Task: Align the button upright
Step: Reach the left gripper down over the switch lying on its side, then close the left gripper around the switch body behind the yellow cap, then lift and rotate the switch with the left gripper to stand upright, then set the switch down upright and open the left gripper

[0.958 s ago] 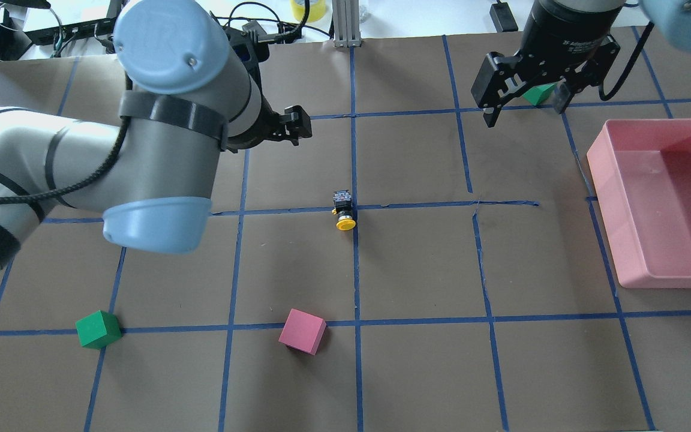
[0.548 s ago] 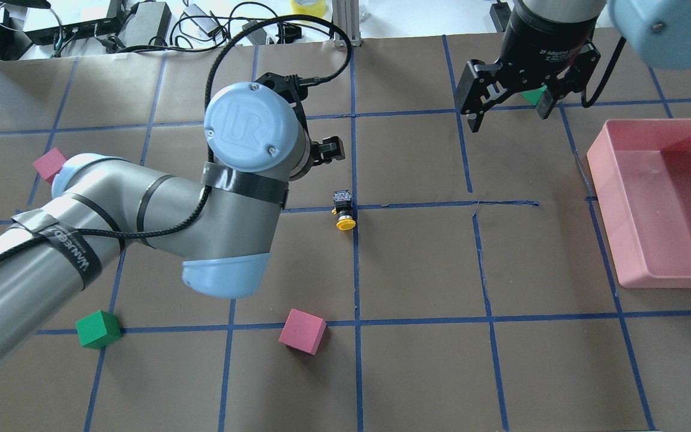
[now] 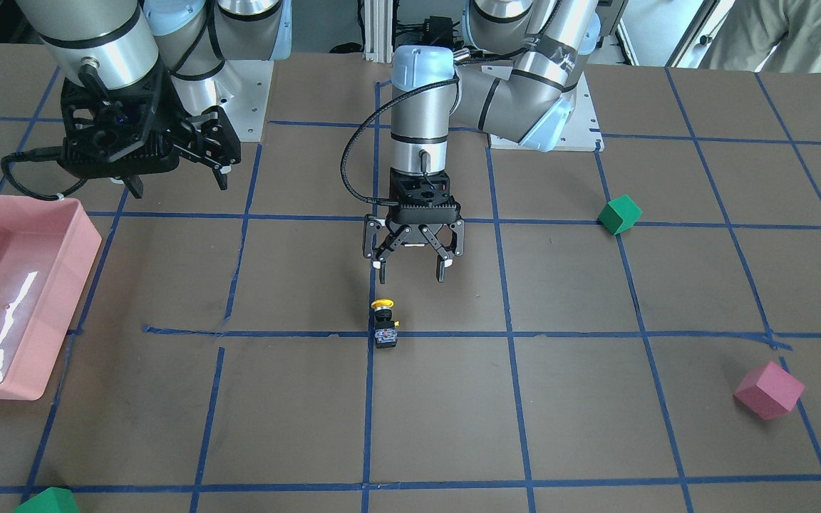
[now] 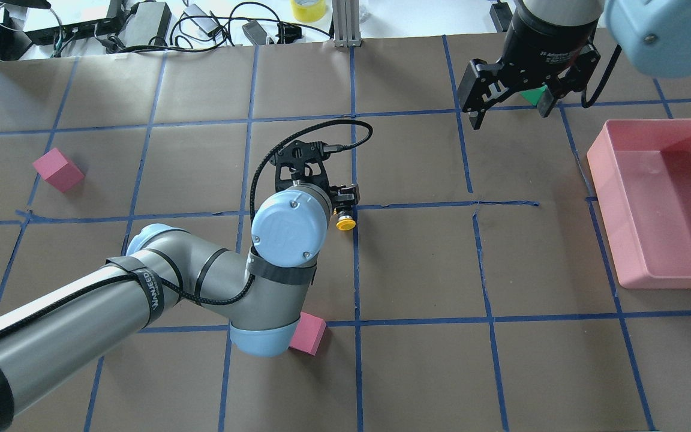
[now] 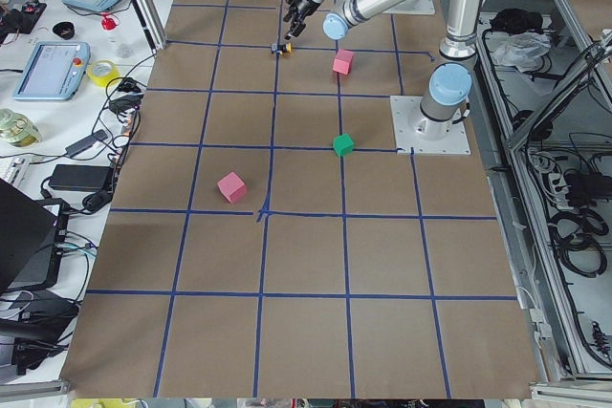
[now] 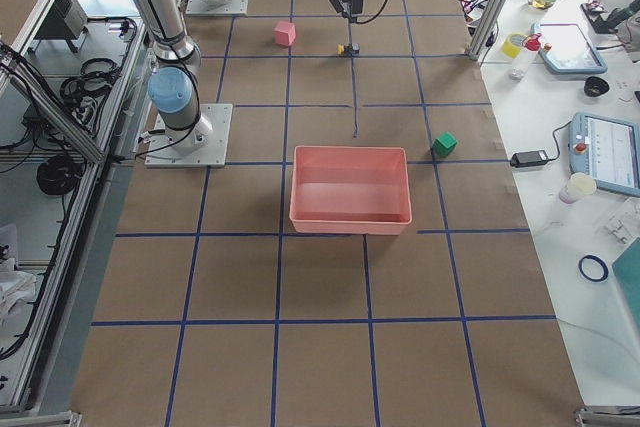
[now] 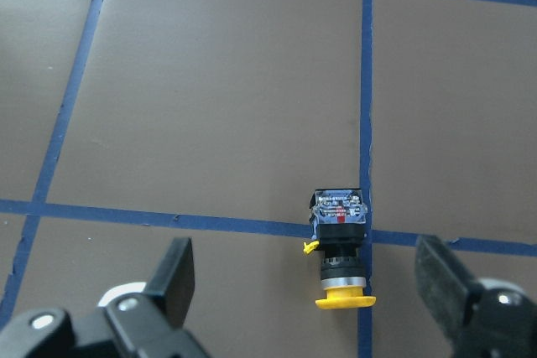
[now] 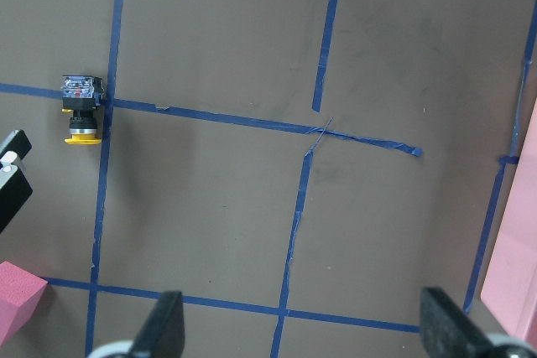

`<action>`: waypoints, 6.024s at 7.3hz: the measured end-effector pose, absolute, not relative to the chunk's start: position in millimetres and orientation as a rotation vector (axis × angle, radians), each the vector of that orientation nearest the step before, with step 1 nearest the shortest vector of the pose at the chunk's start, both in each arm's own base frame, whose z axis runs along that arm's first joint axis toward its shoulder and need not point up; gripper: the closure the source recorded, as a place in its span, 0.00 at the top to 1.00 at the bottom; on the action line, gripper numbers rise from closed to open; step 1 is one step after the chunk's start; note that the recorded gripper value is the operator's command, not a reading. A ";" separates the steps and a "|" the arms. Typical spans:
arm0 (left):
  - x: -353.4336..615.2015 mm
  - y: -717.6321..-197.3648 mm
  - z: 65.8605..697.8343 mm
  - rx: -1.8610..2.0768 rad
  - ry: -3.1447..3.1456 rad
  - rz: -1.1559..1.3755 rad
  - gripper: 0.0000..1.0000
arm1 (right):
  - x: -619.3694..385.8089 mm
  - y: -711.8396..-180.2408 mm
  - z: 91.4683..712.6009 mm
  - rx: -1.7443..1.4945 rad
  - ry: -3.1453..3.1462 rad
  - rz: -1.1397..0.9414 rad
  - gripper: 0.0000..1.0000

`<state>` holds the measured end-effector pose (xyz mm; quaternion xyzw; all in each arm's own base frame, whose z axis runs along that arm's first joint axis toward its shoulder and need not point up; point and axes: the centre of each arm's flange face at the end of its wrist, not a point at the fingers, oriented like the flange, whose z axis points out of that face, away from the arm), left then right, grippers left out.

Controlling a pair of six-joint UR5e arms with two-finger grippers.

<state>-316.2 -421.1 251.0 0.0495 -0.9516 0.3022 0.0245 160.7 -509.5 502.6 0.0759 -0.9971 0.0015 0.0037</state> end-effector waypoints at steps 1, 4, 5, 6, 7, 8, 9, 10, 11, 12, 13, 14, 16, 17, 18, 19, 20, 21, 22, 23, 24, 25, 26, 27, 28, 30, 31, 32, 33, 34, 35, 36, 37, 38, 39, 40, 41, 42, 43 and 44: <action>-322.9 -419.5 231.2 0.132 -2.944 0.940 0.92 | 159.6 -509.8 502.4 0.233 -3.126 0.004 1.00; -351.8 -414.9 179.0 0.155 -2.961 0.991 0.91 | 158.3 -510.0 501.8 0.235 -3.125 0.000 1.00; -358.0 -416.9 169.1 0.187 -2.950 1.014 0.87 | 158.1 -510.1 501.7 0.236 -3.125 0.000 1.00; -361.2 -418.3 162.6 0.196 -2.939 1.035 0.83 | 158.4 -510.0 501.7 0.236 -3.125 0.000 1.00; -362.0 -419.0 157.8 0.194 -2.933 1.058 0.82 | 158.6 -509.9 501.6 0.234 -3.125 -0.001 1.00; -361.2 -419.8 152.8 0.196 -2.939 1.076 0.78 | 158.8 -509.8 501.4 0.236 -3.125 -0.001 1.00; -360.4 -420.1 147.8 0.198 -2.950 1.083 0.75 | 158.5 -510.0 501.5 0.240 -3.125 0.000 1.00; -359.9 -420.1 143.1 0.198 -2.960 1.081 0.75 | 158.2 -510.0 501.5 0.241 -3.125 0.000 1.00; -359.6 -420.1 139.3 0.198 -2.967 1.077 0.61 | 158.1 -510.0 501.4 0.242 -3.125 -0.001 1.00; -359.6 -420.2 137.5 0.198 -2.970 1.074 0.57 | 157.7 -510.1 501.3 0.242 -3.125 -0.002 1.00; -359.8 -420.2 136.7 0.198 -2.971 1.072 0.57 | 157.4 -510.1 501.3 0.242 -3.125 -0.003 1.00; -360.0 -420.2 136.4 0.196 -2.971 1.069 0.43 | 157.3 -510.1 501.2 0.242 -3.125 -0.004 1.00; -361.2 -420.8 146.3 0.188 -2.957 1.075 0.02 | 157.3 -510.1 501.2 0.242 -3.125 -0.004 1.00; -361.6 -421.2 152.5 0.176 -2.954 1.081 0.00 | 157.5 -510.0 501.2 0.243 -3.125 -0.004 1.00; -361.9 -421.8 157.3 0.164 -2.959 1.079 0.00 | 158.2 -509.8 501.2 0.245 -3.125 -0.004 1.00; -362.8 -423.3 162.1 0.157 -2.969 1.070 0.00 | 158.6 -509.6 501.2 0.246 -3.124 -0.004 1.00; -364.1 -425.8 166.9 0.151 -2.979 1.061 0.00 | 158.7 -509.6 501.2 0.247 -3.124 -0.005 1.00; -364.1 -428.6 172.6 0.147 -2.987 1.052 0.00 | 158.4 -509.6 501.1 0.246 -3.124 -0.005 1.00; -361.2 -434.1 182.1 0.149 -2.996 1.024 0.00 | 158.2 -509.7 501.2 0.245 -3.125 -0.005 1.00; -355.9 -442.2 197.0 0.157 -3.007 0.965 0.00 | 158.1 -509.8 501.2 0.245 -3.125 -0.004 1.00; -348.6 -451.2 215.5 0.182 -3.020 0.882 0.00 | 157.7 -509.9 501.2 0.244 -3.125 -0.004 1.00; -340.0 -462.4 236.2 0.253 -3.015 0.771 0.00 | 157.4 -510.0 501.2 0.243 -3.125 -0.004 1.00; -333.3 -474.9 259.8 0.368 -2.992 0.613 0.00 | 157.3 -510.0 501.3 0.242 -3.125 -0.004 1.00; -328.6 -486.8 282.4 0.481 -2.966 0.440 0.00 | 157.3 -510.0 501.0 0.242 -3.125 -0.005 1.00; -321.8 -499.9 300.0 0.586 -2.939 0.268 0.00 | 157.2 -509.9 500.4 0.242 -3.125 -0.008 1.00; -306.5 -525.7 300.1 0.794 -2.841 -0.063 0.00 | 157.2 -509.8 499.4 0.241 -3.125 -0.010 1.00; -298.7 -538.6 288.3 0.899 -2.748 -0.223 0.00 | 157.2 -509.7 499.1 0.240 -3.125 -0.011 1.00; -289.6 -557.0 275.0 1.011 -2.642 -0.381 0.00 | 157.2 -509.7 499.0 0.240 -3.125 -0.011 1.00; -283.5 -579.0 263.2 1.100 -2.572 -0.506 0.00 | 157.2 -509.7 499.0 0.240 -3.125 -0.011 1.00; -282.3 -596.8 249.7 1.149 -2.533 -0.591 0.00 | 157.2 -509.7 498.9 0.240 -3.125 -0.012 1.00; -283.8 -607.2 234.2 1.174 -2.502 -0.654 0.00 | 157.2 -509.6 498.8 0.240 -3.125 -0.013 1.00; -285.3 -612.5 221.7 1.188 -2.481 -0.695 0.00 | 157.2 -509.5 498.7 0.240 -3.125 -0.014 1.00; -286.9 -614.7 210.4 1.192 -2.459 -0.732 0.00 | 157.2 -509.4 498.7 0.240 -3.125 -0.015 1.00; -288.9 -614.6 199.5 1.190 -2.434 -0.770 0.00 | 157.2 -509.4 498.7 0.240 -3.125 -0.015 1.00; -289.9 -613.8 190.5 1.194 -2.419 -0.800 0.00 | 157.2 -509.4 498.7 0.240 -3.125 -0.015 1.00; -290.1 -612.2 184.6 1.204 -2.413 -0.828 0.04 | 157.2 -509.4 498.7 0.240 -3.125 -0.015 1.00; -289.3 -610.2 181.7 1.212 -2.418 -0.845 0.96 | 157.2 -509.4 498.6 0.240 -3.125 -0.016 1.00; -287.5 -608.7 180.1 1.220 -2.436 -0.841 1.00 | 157.2 -509.3 498.5 0.240 -3.125 -0.017 1.00; -285.7 -608.4 180.7 1.229 -2.456 -0.828 1.00 | 157.2 -509.3 498.2 0.240 -3.125 -0.018 1.00; -284.9 -609.3 185.8 1.227 -2.465 -0.810 0.99 | 157.2 -509.3 498.0 0.240 -3.125 -0.018 1.00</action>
